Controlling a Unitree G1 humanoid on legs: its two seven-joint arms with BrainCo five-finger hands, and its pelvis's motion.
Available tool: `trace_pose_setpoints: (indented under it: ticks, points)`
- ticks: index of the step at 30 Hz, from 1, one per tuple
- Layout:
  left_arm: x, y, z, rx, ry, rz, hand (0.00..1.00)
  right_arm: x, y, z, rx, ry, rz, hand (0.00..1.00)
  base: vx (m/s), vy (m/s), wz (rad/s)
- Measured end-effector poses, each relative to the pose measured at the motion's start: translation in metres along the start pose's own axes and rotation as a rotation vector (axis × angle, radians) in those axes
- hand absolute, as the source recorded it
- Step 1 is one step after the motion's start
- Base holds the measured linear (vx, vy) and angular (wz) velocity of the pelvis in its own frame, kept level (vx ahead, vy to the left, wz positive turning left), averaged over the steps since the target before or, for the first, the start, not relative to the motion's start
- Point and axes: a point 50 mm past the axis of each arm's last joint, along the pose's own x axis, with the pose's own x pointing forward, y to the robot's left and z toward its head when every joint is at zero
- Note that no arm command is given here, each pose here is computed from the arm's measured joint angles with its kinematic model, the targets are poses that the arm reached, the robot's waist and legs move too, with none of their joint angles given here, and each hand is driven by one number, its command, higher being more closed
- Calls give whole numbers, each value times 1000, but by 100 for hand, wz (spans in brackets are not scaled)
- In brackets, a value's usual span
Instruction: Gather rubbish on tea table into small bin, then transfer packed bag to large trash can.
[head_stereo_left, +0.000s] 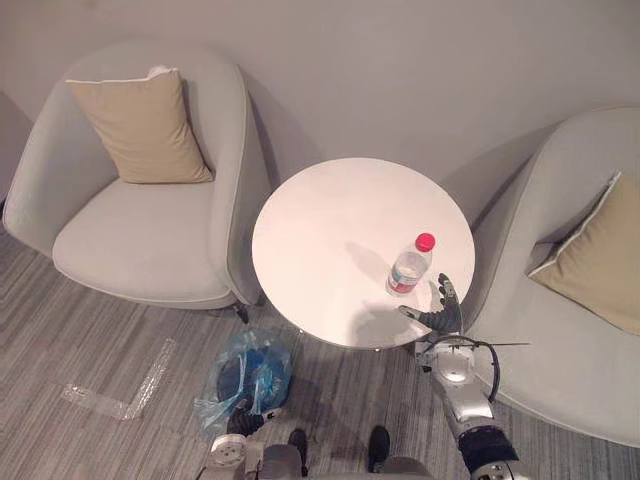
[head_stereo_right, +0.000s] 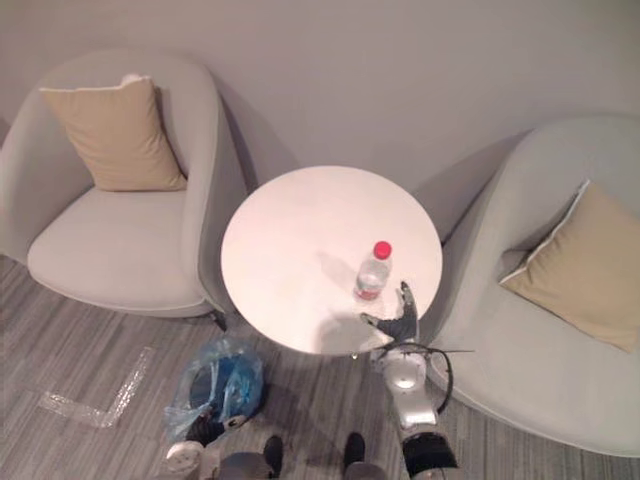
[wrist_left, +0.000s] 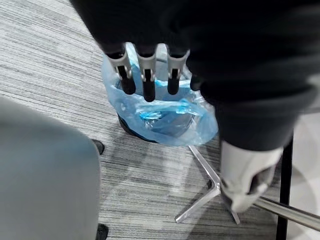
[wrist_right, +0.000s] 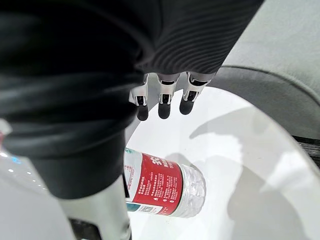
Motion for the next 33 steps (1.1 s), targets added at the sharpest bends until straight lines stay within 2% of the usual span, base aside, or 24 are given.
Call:
trace_pose_setpoints:
  ticks: [18,19,28,33]
  points:
    - [3,-6,27,-64,-103,-19,0,45,4,55,75,-108,-56,0,-30,4,6]
    - [3,-6,29,-73,-111,-19,0,47,2,60,84,-120,-78,100,0,0,0]
    - [4,-9,37,-80,-146,-32,0,63,-6,88,142,-174,-144,100,0,0,0]
    - [5,-10,39,-76,-149,-35,0,65,-5,87,151,-160,-131,100,0,0,0]
